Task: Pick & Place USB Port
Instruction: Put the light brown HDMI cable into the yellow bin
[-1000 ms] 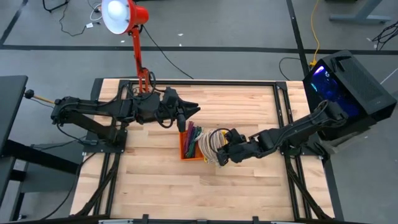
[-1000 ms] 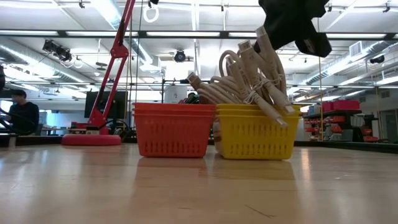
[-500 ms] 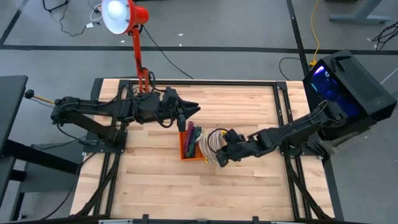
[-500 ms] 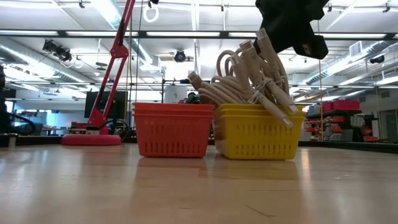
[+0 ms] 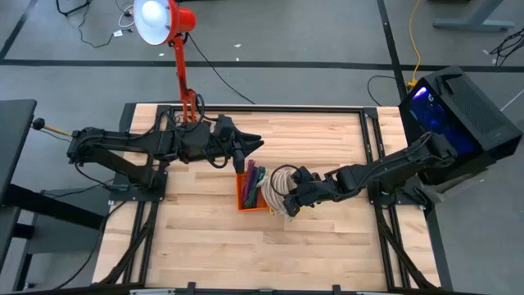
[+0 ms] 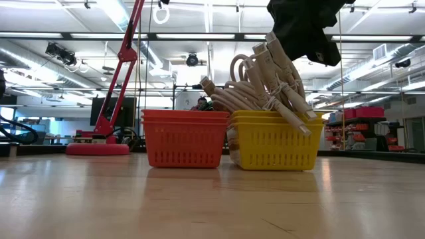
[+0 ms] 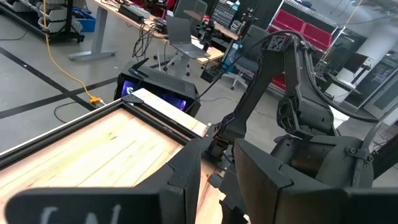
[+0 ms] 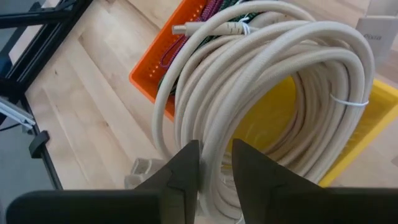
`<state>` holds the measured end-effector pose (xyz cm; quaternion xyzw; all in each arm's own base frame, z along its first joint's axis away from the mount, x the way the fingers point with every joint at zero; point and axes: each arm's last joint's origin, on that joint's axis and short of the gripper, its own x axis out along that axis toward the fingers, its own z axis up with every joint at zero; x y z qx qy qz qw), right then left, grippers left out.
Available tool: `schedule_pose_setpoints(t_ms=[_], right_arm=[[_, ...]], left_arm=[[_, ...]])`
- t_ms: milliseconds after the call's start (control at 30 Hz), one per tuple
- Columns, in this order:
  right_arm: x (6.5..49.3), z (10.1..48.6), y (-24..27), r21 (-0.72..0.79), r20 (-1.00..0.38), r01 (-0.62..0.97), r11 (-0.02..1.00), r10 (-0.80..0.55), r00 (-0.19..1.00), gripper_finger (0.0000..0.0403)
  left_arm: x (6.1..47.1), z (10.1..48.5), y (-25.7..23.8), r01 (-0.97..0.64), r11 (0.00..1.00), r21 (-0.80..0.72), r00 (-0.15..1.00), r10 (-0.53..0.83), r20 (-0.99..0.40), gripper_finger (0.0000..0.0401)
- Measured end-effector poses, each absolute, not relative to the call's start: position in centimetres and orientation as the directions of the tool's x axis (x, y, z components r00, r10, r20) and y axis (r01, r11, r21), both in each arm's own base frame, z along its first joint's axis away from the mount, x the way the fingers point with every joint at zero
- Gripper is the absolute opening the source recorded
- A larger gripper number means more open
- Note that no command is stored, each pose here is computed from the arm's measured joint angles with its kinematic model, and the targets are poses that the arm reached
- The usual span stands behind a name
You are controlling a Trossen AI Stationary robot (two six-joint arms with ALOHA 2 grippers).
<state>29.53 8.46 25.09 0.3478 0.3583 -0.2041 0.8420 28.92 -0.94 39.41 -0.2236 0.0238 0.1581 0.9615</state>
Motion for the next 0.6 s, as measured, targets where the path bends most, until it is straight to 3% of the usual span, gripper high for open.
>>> schedule_pose_setpoints(t_ms=[600], right_arm=[[29.6,26.1,8.2,0.461,-0.702,0.522,0.718,-0.064,0.709,0.0098]], left_arm=[[28.9,39.4,-0.9,-0.315,0.85,-0.422,0.949,0.293,-0.117,0.0103]])
